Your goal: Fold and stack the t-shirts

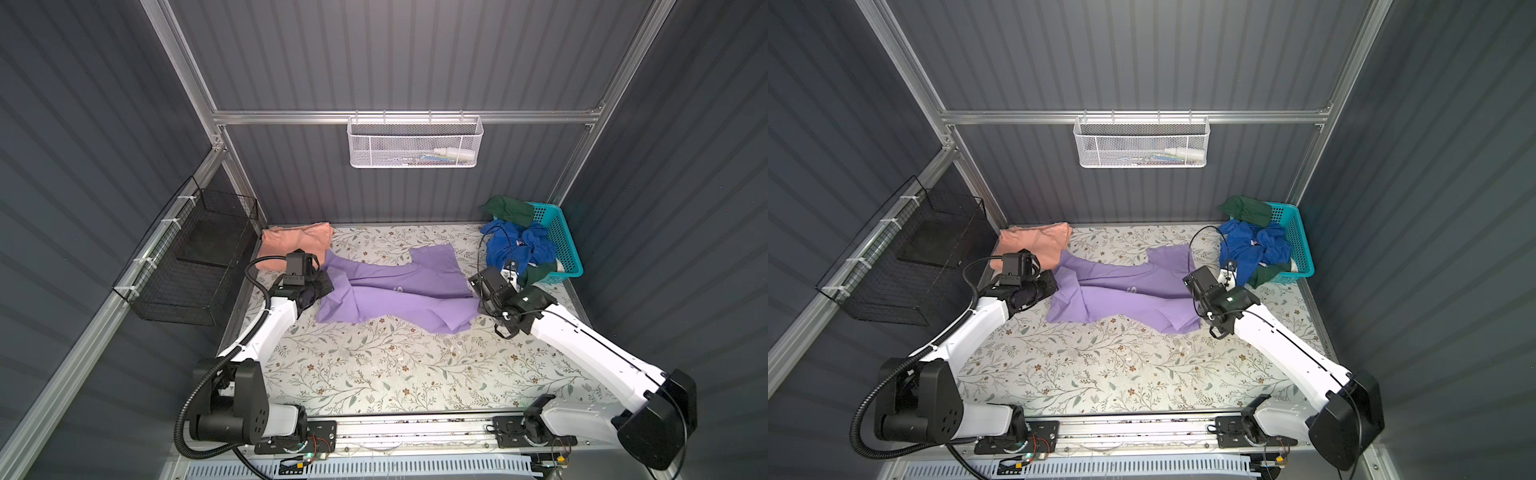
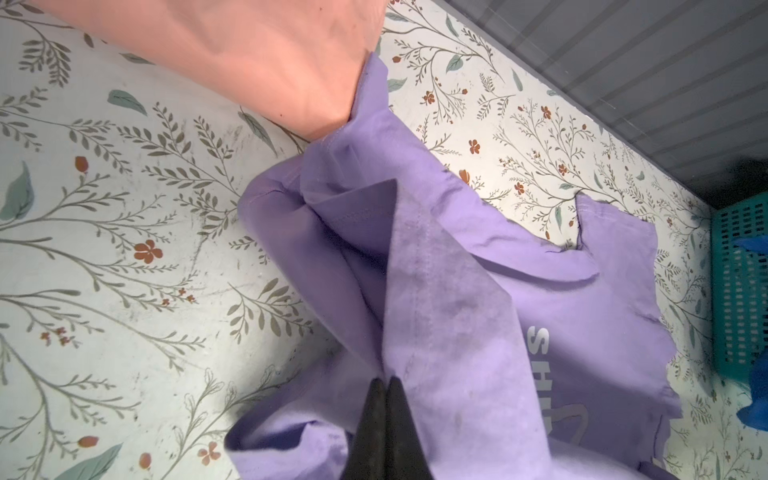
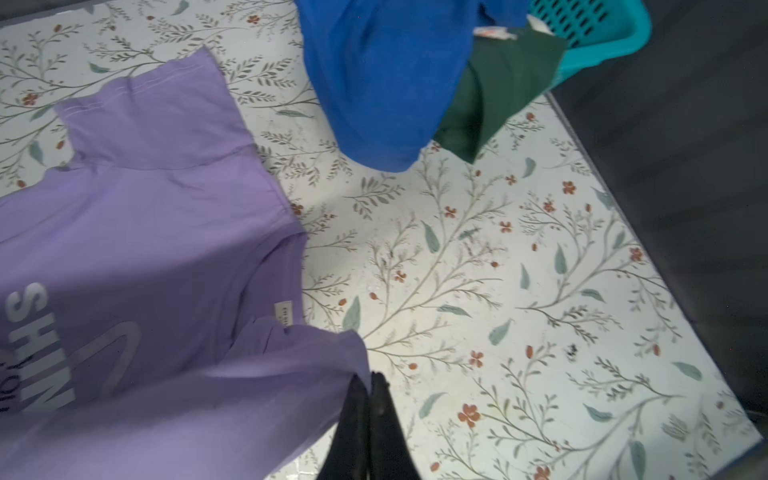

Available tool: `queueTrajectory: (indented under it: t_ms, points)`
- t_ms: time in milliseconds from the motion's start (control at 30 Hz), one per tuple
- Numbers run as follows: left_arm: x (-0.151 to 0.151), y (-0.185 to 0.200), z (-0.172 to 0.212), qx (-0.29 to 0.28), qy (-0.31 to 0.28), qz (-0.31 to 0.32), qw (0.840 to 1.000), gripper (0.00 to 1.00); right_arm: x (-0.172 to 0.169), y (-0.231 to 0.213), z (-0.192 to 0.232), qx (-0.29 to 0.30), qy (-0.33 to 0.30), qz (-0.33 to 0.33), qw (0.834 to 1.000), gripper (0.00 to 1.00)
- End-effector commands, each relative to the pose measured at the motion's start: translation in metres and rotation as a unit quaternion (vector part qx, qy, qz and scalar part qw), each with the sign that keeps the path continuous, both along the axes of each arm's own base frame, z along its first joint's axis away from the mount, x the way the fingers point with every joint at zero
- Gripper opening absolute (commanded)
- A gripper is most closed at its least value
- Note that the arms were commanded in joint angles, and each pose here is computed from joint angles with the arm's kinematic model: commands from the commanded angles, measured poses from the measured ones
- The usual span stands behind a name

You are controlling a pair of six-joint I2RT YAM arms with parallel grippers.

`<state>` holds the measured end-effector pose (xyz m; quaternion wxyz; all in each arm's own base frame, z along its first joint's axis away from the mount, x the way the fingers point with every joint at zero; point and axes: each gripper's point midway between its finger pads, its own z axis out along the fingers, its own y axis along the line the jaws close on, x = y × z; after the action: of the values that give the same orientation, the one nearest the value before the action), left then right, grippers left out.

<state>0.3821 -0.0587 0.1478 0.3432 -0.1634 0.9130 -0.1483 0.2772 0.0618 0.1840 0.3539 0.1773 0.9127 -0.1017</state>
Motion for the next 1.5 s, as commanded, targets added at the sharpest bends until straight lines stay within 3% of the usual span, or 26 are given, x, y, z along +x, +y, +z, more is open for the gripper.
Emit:
queueTrajectory:
  t_ms: [0, 300, 433, 500, 700, 900, 1033, 1467]
  points:
    - [-0.008, 0.014, -0.007, 0.016, 0.022, 0.011, 1.000, 0.00, -0.034, -0.038, -0.008, -0.048, 0.024, -0.054, 0.997, 0.00]
    - [-0.012, 0.017, -0.021, 0.015, 0.040, 0.014, 0.999, 0.00, -0.064, -0.049, -0.015, -0.010, 0.025, -0.065, 0.998, 0.00]
    - [-0.009, 0.005, -0.032, -0.012, 0.053, -0.007, 0.999, 0.23, -0.053, -0.032, -0.019, 0.018, 0.029, -0.041, 0.999, 0.00]
    - [-0.010, 0.000, -0.037, -0.027, 0.057, -0.012, 0.998, 0.42, -0.047, -0.025, -0.021, 0.024, 0.031, -0.034, 0.999, 0.00]
    - [-0.018, 0.004, -0.031, -0.012, 0.054, -0.011, 0.998, 0.44, -0.028, -0.007, -0.019, 0.039, 0.025, -0.009, 0.999, 0.00]
    - [-0.066, -0.034, -0.014, -0.013, 0.030, -0.031, 0.999, 0.47, -0.020, 0.000, -0.023, 0.032, 0.039, -0.003, 0.999, 0.00]
    - [-0.095, -0.064, -0.032, -0.055, 0.057, -0.055, 0.995, 0.46, -0.018, 0.004, -0.026, 0.042, 0.038, 0.000, 0.998, 0.00]
    - [-0.144, -0.127, -0.090, -0.036, 0.133, -0.124, 0.983, 0.45, -0.013, 0.012, -0.034, 0.051, 0.045, 0.013, 0.998, 0.00]
